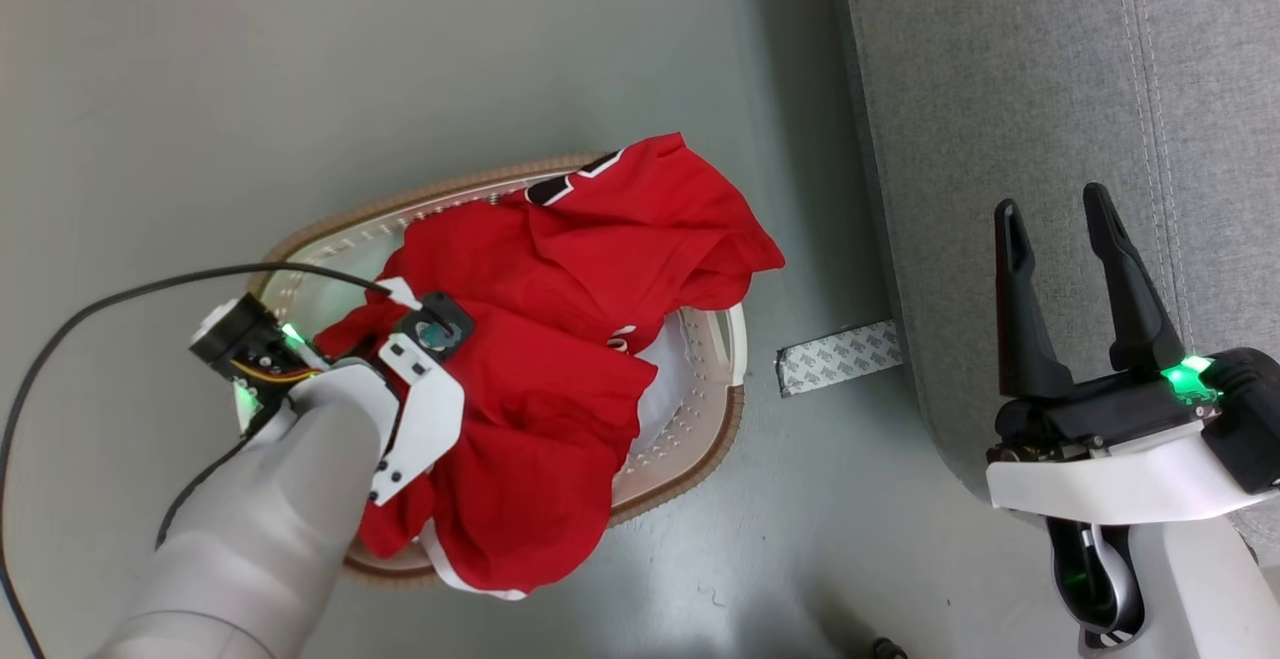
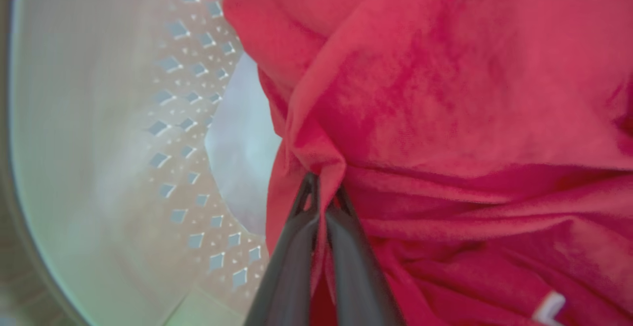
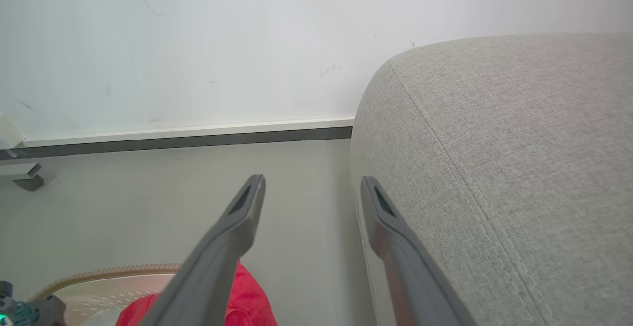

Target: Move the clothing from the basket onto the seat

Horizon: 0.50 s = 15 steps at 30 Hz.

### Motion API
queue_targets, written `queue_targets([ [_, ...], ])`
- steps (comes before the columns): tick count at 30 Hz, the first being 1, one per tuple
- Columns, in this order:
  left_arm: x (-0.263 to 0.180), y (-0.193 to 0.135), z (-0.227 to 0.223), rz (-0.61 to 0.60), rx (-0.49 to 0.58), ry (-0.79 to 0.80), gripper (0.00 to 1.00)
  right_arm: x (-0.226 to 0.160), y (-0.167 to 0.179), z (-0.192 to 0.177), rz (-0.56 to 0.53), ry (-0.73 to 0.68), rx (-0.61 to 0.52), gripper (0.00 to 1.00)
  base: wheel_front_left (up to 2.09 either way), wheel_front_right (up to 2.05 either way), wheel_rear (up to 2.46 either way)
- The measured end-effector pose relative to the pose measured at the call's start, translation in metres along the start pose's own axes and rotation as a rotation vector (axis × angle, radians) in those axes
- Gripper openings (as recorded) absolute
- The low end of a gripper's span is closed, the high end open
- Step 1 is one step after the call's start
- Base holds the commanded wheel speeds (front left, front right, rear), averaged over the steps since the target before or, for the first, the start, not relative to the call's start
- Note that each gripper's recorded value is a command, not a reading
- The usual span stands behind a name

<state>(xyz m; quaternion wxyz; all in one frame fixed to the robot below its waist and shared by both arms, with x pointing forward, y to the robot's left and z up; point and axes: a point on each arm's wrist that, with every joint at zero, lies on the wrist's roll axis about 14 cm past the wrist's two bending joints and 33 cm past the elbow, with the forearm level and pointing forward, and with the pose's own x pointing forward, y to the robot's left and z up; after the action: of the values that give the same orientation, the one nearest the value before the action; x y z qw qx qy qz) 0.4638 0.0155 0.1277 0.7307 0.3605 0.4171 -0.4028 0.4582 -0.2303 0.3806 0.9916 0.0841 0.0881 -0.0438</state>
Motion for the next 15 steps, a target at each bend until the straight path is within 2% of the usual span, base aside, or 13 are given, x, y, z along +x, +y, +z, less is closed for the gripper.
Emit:
queue_targets([
  [5, -0.009, 0.009, 0.02, 0.022, -0.087, -0.103, 0.0, -0.001, -0.004, 0.006, -0.013, -0.015, -0.002, 1.0, 0.0, 0.0, 0.0],
  [10, -0.033, 0.023, 0.046, 0.072, -0.271, -0.24, 0.0, -0.008, -0.008, 0.017, -0.028, -0.039, -0.007, 1.0, 0.0, 0.0, 0.0],
  [15, -0.07, 0.029, 0.065, 0.12, -0.383, -0.371, 0.0, -0.019, -0.005, 0.032, -0.026, -0.074, -0.013, 1.0, 0.0, 0.0, 0.0],
])
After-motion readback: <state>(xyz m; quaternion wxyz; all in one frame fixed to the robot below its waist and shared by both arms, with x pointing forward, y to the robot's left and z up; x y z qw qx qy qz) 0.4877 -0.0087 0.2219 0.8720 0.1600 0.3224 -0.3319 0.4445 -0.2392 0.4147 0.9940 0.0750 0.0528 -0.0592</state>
